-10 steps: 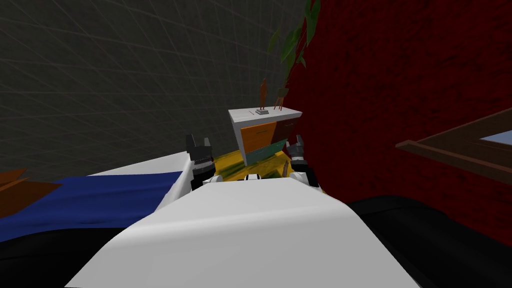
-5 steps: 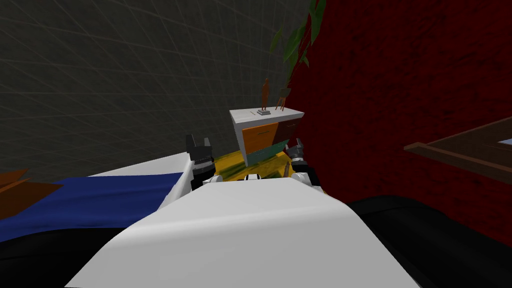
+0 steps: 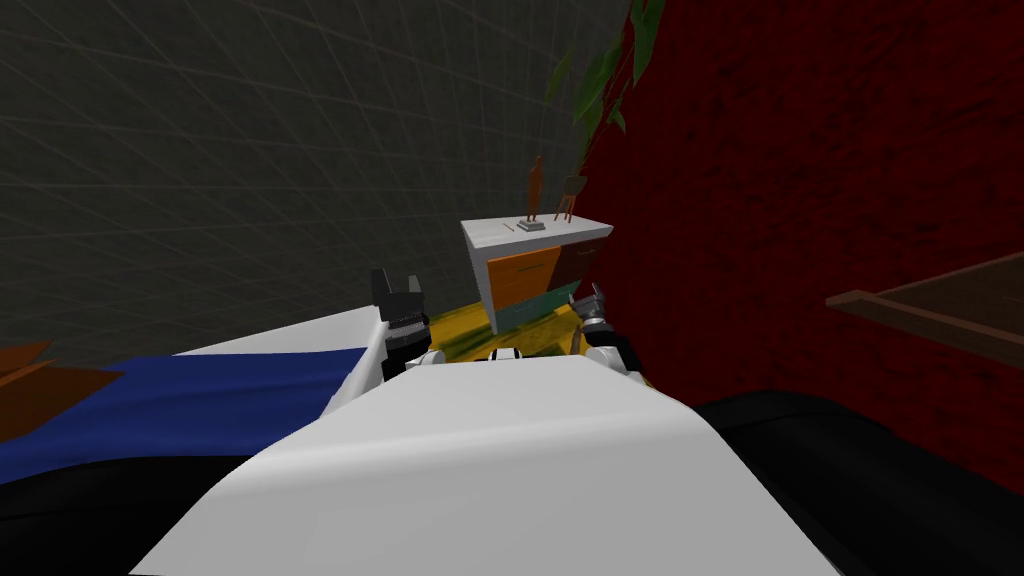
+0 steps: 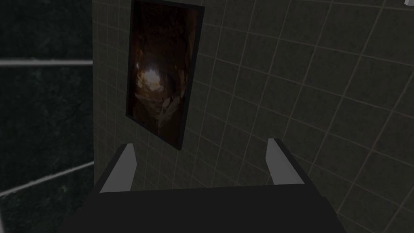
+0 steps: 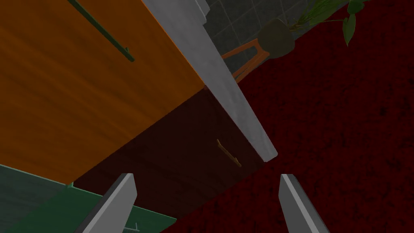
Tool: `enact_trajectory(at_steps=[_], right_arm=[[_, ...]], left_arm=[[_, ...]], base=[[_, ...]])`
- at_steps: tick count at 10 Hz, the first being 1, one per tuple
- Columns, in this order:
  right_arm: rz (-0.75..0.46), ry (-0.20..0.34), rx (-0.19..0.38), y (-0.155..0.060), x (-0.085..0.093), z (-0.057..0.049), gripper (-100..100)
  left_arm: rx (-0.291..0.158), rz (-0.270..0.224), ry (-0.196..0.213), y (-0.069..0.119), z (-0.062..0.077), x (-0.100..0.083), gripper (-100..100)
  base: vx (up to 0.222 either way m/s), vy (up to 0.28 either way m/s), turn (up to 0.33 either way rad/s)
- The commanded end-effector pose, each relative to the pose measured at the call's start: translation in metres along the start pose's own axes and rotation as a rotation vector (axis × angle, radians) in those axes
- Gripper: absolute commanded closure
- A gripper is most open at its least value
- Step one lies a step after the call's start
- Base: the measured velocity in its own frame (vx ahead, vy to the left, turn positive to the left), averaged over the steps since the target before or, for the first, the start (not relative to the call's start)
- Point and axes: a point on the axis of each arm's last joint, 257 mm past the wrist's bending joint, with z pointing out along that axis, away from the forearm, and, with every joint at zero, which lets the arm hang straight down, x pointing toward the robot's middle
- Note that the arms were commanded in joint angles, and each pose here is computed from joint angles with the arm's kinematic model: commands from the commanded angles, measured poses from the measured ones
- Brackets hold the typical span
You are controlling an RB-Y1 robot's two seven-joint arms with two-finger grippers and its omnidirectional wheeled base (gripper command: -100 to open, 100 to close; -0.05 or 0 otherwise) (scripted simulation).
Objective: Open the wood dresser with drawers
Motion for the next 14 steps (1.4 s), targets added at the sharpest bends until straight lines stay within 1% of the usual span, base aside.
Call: enact_trajectory(at_steps=[1, 2, 3, 4, 6, 7, 8, 9, 11, 12, 13, 14], right_arm=[[0.112, -0.032, 0.045, -0.013, -0.013, -0.002, -100], [0.172, -0.057, 0.082, -0.025, -0.023, -0.004, -100], [0.202, -0.059, 0.081, -0.025, -0.023, -0.004, -100], [0.263, -0.085, 0.117, -0.036, -0.033, -0.006, -100], [0.301, -0.086, 0.115, -0.036, -0.033, -0.006, -100], [0.372, -0.112, 0.150, -0.047, -0.041, -0.009, -100], [0.398, -0.112, 0.149, -0.047, -0.040, -0.009, -100], [0.462, -0.137, 0.182, -0.059, -0.047, -0.011, -100], [0.497, -0.138, 0.181, -0.059, -0.047, -0.011, -100], [0.569, -0.161, 0.213, -0.070, -0.052, -0.014, -100], [0.596, -0.161, 0.211, -0.070, -0.051, -0.014, -100], [0.660, -0.183, 0.243, -0.081, -0.055, -0.016, -100]], left_arm=[[0.000, 0.000, 0.000, 0.000, 0.000, 0.000, 0], [0.000, 0.000, 0.000, 0.000, 0.000, 0.000, 0], [0.000, 0.000, 0.000, 0.000, 0.000, 0.000, 0], [0.000, 0.000, 0.000, 0.000, 0.000, 0.000, 0], [0.000, 0.000, 0.000, 0.000, 0.000, 0.000, 0], [0.000, 0.000, 0.000, 0.000, 0.000, 0.000, 0], [0.000, 0.000, 0.000, 0.000, 0.000, 0.000, 0], [0.000, 0.000, 0.000, 0.000, 0.000, 0.000, 0], [0.000, 0.000, 0.000, 0.000, 0.000, 0.000, 0], [0.000, 0.000, 0.000, 0.000, 0.000, 0.000, 0], [0.000, 0.000, 0.000, 0.000, 0.000, 0.000, 0], [0.000, 0.000, 0.000, 0.000, 0.000, 0.000, 0]], base=[[0.042, 0.029, 0.006], [0.043, 0.023, 0.013], [0.039, 0.024, 0.007], [0.064, 0.042, 0.014], [0.033, 0.024, 0.003], [0.032, 0.017, 0.011], [0.036, 0.019, 0.009], [0.043, 0.029, 0.013], [0.036, 0.017, 0.002], [0.042, 0.009, 0.009], [0.043, 0.015, 0.006], [0.048, 0.033, 0.011]])
